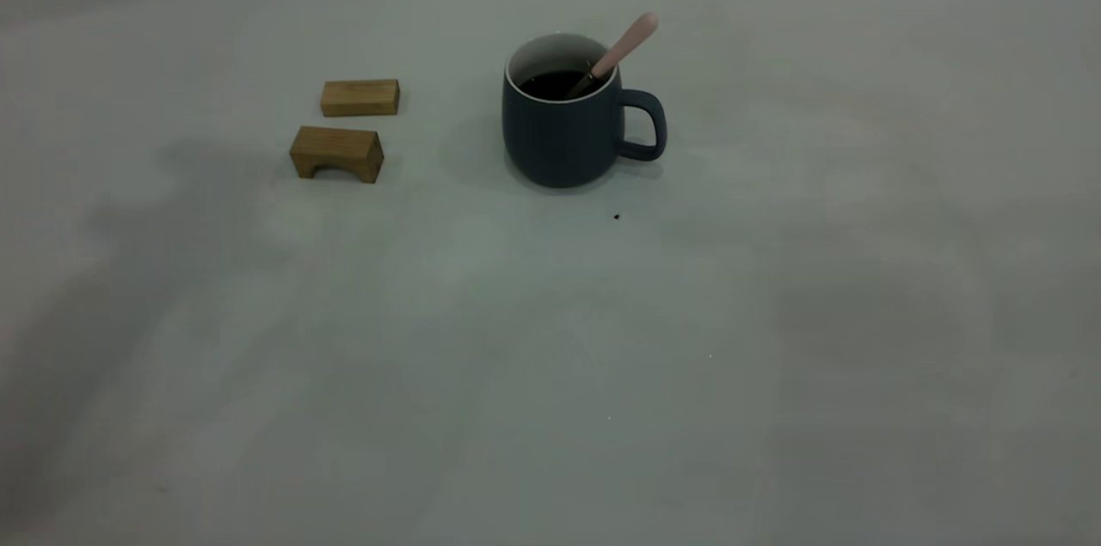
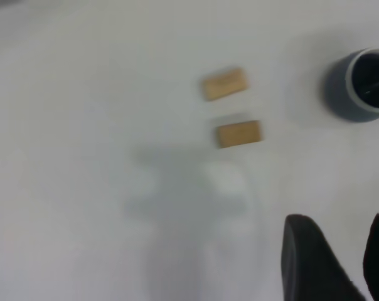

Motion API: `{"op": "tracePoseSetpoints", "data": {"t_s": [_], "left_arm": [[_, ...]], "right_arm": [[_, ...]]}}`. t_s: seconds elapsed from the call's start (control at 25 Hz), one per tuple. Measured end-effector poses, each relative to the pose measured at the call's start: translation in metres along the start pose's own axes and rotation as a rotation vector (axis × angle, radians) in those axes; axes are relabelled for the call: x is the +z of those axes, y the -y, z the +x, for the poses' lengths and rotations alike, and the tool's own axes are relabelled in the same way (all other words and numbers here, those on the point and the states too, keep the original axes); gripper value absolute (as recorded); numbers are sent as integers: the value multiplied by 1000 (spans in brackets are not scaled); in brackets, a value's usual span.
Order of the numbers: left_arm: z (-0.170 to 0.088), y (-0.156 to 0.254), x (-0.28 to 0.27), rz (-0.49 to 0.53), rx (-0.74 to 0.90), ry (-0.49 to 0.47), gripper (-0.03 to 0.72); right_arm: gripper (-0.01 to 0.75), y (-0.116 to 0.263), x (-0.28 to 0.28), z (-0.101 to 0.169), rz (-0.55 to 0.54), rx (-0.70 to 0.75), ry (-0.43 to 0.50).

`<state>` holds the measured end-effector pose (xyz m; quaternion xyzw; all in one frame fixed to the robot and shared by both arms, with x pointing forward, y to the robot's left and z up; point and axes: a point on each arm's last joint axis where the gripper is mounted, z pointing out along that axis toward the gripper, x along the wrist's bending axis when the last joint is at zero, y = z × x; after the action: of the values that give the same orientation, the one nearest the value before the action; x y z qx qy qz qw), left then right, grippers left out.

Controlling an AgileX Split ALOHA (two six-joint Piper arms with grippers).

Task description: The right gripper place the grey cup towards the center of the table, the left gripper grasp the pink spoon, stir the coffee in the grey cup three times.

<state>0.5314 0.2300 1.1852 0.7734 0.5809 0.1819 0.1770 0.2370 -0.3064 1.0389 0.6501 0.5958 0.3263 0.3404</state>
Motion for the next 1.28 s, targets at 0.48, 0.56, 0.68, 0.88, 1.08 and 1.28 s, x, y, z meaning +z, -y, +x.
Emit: {"op": "tracePoseSetpoints", "data": {"t_s": [0.48, 0.56, 0.68, 0.88, 1.08, 1.28], "left_arm": [[10, 216, -41, -40, -97, -148, 257], [7, 248, -29, -27, -136, -145, 257], [3, 283, -17, -45, -202, -142, 257], [-4, 316, -3, -91, -260, -148, 257], [-10, 334, -14, -238, -266, -155, 257], [-13, 346, -21, -337, -268, -163, 257]], "right_arm": [[491, 0, 0, 0, 0, 0, 0], [491, 0, 0, 0, 0, 0, 0], [491, 0, 0, 0, 0, 0, 0], [491, 0, 0, 0, 0, 0, 0], [491, 0, 0, 0, 0, 0, 0], [491, 0, 0, 0, 0, 0, 0]]}}
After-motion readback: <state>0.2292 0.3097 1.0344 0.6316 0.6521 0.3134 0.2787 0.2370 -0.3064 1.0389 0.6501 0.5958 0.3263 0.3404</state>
